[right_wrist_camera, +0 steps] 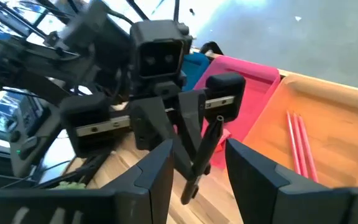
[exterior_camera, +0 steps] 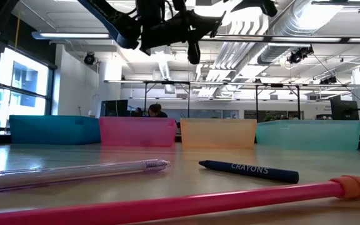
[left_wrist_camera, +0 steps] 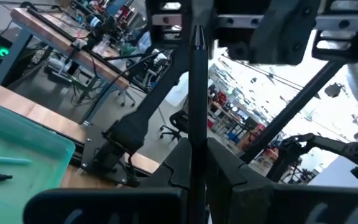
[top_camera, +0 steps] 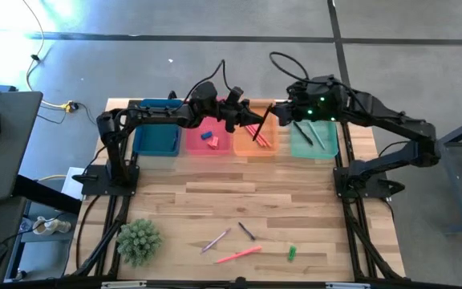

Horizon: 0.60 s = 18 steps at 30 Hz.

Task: Sort crayons/erasers/pens/pencils in bins
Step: Put the black pen into the green bin

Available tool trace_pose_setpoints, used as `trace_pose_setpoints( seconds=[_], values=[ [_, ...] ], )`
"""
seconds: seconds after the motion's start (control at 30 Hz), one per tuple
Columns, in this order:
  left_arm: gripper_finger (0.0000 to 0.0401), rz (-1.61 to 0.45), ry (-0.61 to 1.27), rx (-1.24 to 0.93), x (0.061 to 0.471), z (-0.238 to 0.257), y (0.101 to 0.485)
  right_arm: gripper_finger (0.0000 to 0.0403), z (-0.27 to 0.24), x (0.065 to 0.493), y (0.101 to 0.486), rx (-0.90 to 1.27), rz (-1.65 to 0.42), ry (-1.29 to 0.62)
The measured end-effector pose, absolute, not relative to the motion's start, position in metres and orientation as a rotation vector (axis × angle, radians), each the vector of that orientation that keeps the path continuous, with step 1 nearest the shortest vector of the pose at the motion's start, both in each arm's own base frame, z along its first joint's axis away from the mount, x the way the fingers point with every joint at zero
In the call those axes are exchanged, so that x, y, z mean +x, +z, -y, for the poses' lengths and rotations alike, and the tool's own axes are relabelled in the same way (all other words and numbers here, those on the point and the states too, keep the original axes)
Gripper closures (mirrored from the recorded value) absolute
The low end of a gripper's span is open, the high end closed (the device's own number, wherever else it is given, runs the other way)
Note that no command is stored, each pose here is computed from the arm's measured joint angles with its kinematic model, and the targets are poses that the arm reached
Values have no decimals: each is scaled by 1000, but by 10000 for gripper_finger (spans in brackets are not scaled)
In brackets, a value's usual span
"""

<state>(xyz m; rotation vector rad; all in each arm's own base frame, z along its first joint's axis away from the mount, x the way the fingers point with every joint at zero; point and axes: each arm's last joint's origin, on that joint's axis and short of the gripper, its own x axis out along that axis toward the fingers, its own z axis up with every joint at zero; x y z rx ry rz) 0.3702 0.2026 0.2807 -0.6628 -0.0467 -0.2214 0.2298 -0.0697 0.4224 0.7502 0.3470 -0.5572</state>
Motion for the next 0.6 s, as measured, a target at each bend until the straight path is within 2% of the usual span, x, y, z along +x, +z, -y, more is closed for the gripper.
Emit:
trace_pose_setpoints(
  seconds=[0.4, 0.5, 0.6],
  values=[
    [395, 34, -243, -657, 364, -212, 281, 268, 79, 256, 405, 735, -376, -628],
    [395, 33, -245, -656, 364, -212, 281, 284, 80, 261, 401, 739, -393, -635],
    [395, 31, -244, -658, 364, -212, 280, 317, 81, 263, 400, 740, -399, -633]
  ],
)
